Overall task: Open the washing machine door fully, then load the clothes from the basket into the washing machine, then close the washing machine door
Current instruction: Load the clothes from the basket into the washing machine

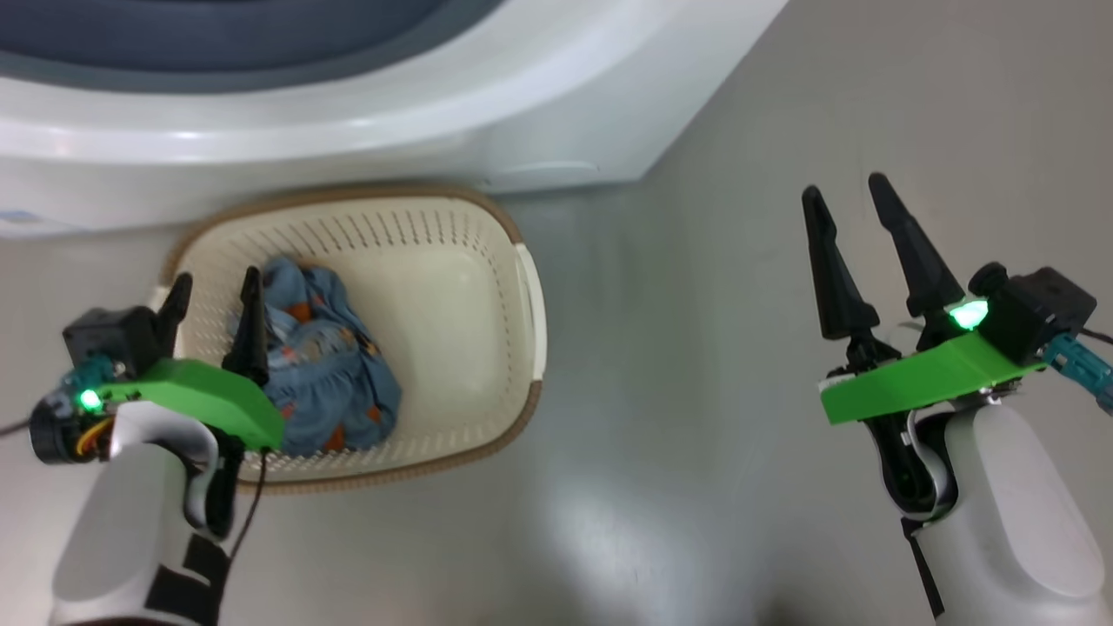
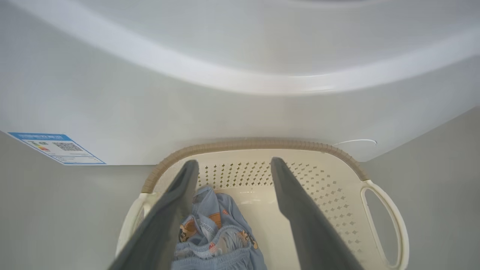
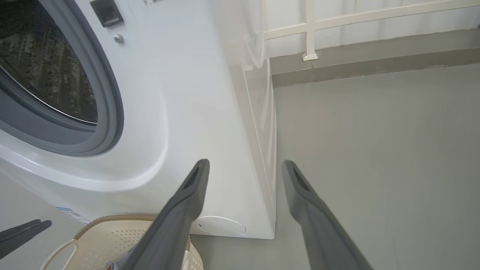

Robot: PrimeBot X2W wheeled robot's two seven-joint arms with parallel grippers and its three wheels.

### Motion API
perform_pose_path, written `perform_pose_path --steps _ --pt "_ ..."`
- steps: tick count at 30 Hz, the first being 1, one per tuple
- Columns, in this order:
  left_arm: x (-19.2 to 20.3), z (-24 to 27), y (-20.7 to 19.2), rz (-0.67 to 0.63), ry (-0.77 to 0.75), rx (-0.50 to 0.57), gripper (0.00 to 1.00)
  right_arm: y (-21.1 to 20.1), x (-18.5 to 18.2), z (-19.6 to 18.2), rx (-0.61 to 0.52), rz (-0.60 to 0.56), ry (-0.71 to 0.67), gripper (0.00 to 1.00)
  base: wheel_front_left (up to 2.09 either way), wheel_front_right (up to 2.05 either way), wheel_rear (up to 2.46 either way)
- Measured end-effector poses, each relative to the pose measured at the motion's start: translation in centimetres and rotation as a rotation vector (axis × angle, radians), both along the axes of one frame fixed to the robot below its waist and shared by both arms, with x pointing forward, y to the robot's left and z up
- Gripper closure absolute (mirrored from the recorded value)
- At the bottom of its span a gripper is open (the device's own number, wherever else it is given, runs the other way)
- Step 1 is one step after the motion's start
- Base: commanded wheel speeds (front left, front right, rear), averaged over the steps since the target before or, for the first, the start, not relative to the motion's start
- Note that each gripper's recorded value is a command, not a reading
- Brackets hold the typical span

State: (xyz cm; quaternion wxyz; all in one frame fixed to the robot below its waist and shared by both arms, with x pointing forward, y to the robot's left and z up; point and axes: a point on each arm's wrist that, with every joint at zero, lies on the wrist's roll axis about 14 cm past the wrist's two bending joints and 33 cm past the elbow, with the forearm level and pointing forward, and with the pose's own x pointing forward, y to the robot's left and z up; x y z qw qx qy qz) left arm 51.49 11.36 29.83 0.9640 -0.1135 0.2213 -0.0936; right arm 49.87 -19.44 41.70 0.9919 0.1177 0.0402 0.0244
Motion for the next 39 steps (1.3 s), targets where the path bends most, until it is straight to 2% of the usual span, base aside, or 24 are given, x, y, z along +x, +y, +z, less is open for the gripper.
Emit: perform_pose_path --steps 8,18,24,34,39 --pt "-0.6 -7.4 -0.9 -0.092 0.217 0.075 0.00 -0.3 0.6 -3.2 0.004 -0.018 0.060 0.00 0.00 0.00 0.00" --pt "-1.3 -14.1 -3.7 -0.214 0.455 0.127 0.00 -1.5 0.5 -5.8 -0.014 -0.052 0.115 0.00 0.00 0.00 0.00" --pt "-3.3 -17.5 -4.9 -0.266 0.604 0.168 0.00 -2.4 0.3 -6.9 -0.034 -0.069 0.141 0.00 0.00 0.00 0.00" --pt "-4.7 -21.0 -5.0 -0.337 0.729 0.277 0.00 -3.3 0.1 -8.0 -0.062 -0.082 0.170 0.00 0.00 0.00 0.00" --pt "-4.5 -22.2 -4.5 -0.366 0.752 0.352 0.00 -3.5 -0.2 -8.7 -0.040 -0.093 0.190 0.00 0.00 0.00 0.00"
